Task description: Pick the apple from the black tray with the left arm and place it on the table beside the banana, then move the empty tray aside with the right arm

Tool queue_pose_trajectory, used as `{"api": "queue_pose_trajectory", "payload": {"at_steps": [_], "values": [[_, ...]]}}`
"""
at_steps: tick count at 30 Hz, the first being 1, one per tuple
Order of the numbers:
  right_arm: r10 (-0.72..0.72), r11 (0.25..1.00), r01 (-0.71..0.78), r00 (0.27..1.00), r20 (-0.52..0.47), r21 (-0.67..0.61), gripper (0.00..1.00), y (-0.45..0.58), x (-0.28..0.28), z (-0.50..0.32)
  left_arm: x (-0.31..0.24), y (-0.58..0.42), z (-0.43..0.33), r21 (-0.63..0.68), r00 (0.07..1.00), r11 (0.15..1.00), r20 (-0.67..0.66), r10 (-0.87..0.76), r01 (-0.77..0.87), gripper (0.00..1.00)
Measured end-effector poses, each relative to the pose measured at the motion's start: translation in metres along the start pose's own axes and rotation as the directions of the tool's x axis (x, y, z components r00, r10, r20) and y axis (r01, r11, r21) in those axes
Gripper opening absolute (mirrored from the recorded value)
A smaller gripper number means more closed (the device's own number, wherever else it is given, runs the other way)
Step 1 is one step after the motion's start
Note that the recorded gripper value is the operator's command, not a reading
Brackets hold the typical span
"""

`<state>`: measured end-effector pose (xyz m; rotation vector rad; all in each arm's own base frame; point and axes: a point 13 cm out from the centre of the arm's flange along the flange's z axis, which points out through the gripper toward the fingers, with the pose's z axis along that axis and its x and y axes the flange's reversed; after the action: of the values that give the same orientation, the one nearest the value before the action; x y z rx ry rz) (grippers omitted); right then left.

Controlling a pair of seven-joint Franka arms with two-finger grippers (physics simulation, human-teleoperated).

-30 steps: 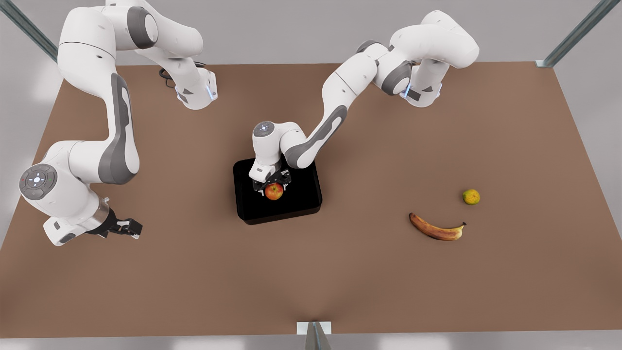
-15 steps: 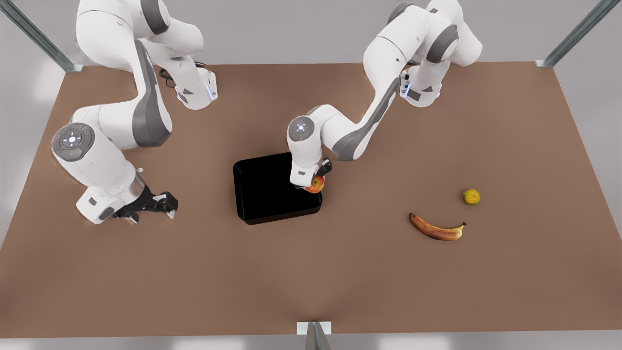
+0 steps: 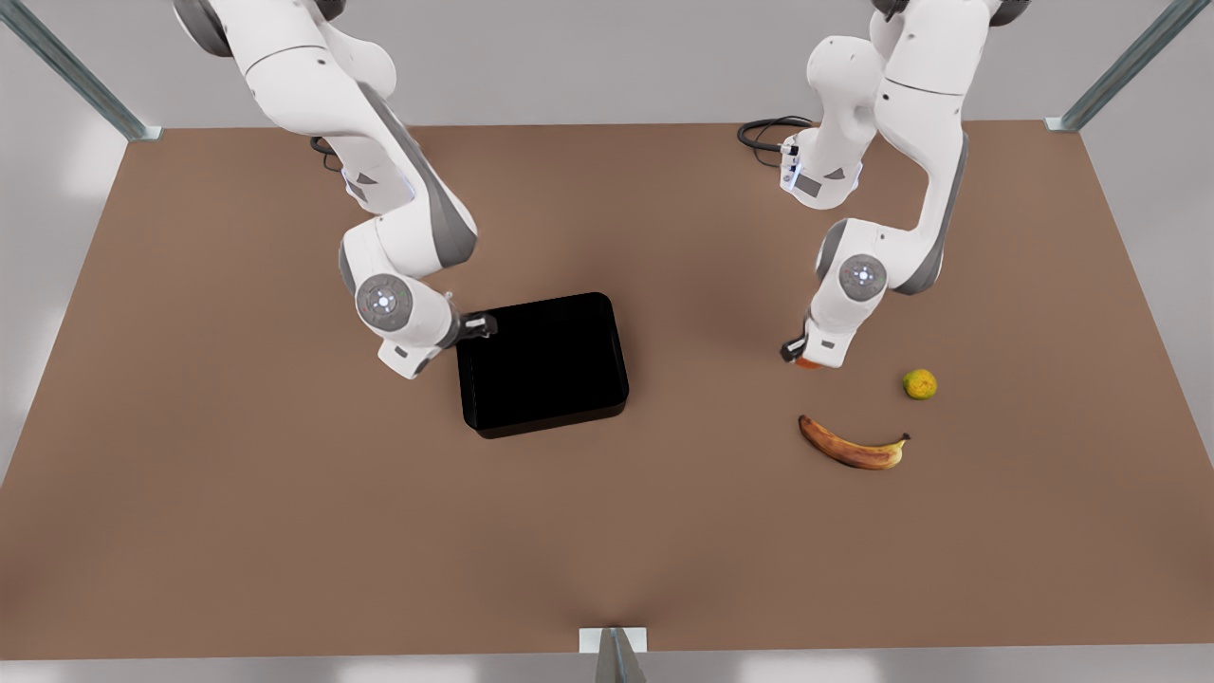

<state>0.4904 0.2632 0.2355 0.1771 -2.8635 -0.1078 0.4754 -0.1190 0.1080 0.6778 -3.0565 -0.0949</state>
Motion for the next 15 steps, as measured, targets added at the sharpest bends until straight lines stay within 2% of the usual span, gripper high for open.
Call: {"api": "queue_pose_trajectory", "payload": {"at_steps": [1, 2, 8, 9, 10, 12, 13, 15], "values": [[0.021, 1.000, -0.021, 1.000, 0.004, -0.001, 1.00, -0.010, -0.002, 0.007, -0.012, 0.002, 0.001, 0.014, 1.000, 1.000, 0.018, 0.016, -0.017, 0.79], [0.040, 0.999, -0.040, 0.999, 0.013, -0.004, 1.00, -0.019, -0.006, 0.009, -0.022, 0.005, 0.003, 0.024, 0.999, 0.999, 0.033, 0.032, -0.033, 0.99], [0.072, 0.997, -0.072, 0.997, 0.014, -0.010, 1.00, -0.029, -0.032, 0.065, -0.056, 0.010, -0.002, 0.048, 0.976, 0.982, 0.126, 0.178, -0.185, 1.00], [0.075, 0.997, -0.075, 0.997, 0.016, -0.011, 1.00, -0.030, -0.037, 0.072, -0.074, 0.003, -0.027, 0.062, 0.967, 0.977, 0.169, 0.193, -0.206, 1.00], [0.078, 0.997, -0.077, 0.997, 0.016, -0.012, 1.00, -0.030, -0.041, 0.080, -0.107, -0.016, -0.083, 0.085, 0.950, 0.971, 0.241, 0.199, -0.224, 1.00], [0.079, 0.997, -0.078, 0.997, 0.014, -0.012, 1.00, -0.031, -0.045, 0.094, -0.175, -0.054, -0.249, 0.133, 0.906, 0.958, 0.379, 0.187, -0.254, 1.00], [0.078, 0.997, -0.078, 0.997, 0.012, -0.012, 1.00, -0.032, -0.046, 0.100, -0.187, -0.057, -0.312, 0.146, 0.895, 0.953, 0.405, 0.186, -0.264, 1.00], [0.076, 0.997, -0.076, 0.997, 0.008, -0.011, 1.00, -0.033, -0.049, 0.114, -0.185, -0.043, -0.355, 0.132, 0.907, 0.952, 0.363, 0.213, -0.277, 1.00]]}}
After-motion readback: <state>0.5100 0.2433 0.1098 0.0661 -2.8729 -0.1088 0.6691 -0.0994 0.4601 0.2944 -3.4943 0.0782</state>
